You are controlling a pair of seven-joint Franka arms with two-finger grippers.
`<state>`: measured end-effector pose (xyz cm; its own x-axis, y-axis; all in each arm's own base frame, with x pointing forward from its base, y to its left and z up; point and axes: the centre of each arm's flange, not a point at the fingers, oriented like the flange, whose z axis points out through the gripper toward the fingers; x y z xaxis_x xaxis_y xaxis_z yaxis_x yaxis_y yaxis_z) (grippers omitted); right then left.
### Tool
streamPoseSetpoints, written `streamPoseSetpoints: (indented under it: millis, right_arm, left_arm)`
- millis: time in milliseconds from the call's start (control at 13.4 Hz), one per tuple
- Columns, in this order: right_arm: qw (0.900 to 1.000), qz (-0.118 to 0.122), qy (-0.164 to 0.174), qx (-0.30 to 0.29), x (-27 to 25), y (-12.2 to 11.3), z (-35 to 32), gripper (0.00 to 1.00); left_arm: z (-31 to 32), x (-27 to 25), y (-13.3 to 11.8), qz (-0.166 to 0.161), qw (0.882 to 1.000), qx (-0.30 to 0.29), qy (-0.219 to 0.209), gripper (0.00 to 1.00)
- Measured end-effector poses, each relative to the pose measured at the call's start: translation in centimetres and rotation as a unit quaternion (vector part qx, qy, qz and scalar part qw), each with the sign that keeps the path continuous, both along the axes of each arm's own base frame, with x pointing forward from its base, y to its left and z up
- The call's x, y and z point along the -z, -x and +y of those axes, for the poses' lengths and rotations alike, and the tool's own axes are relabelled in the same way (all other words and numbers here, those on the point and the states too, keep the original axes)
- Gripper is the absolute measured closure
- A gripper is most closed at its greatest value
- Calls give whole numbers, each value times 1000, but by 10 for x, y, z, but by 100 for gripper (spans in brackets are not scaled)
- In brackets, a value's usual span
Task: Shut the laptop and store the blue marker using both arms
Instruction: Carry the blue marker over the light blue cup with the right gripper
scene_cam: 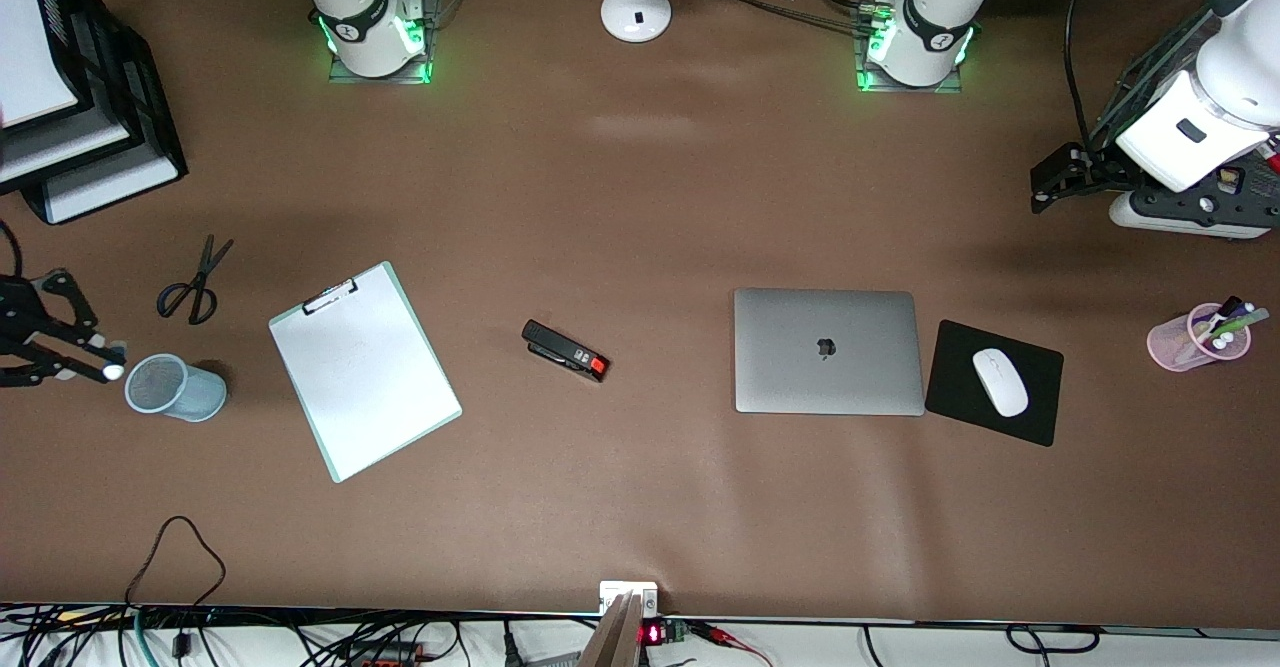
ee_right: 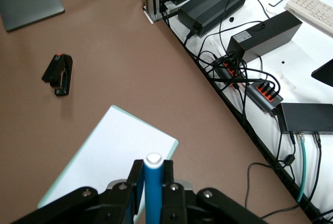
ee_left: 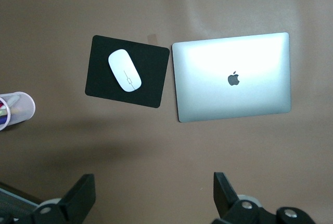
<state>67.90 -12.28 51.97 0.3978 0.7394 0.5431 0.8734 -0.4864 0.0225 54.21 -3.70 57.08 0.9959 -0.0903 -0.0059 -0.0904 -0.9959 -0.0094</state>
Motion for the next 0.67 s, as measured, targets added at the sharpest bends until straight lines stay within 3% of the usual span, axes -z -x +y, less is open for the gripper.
streamPoseSetpoints:
  millis: [373,671]
  right_arm:
    - [997,-19,-34,-70,49,11,-67,81]
    - [986,-39,-97,-128,91,20,-92,81]
  left_arm:
    - [2,0,0,1,1000,-2,0,0]
    - [2,0,0,1,1000,-2,0,0]
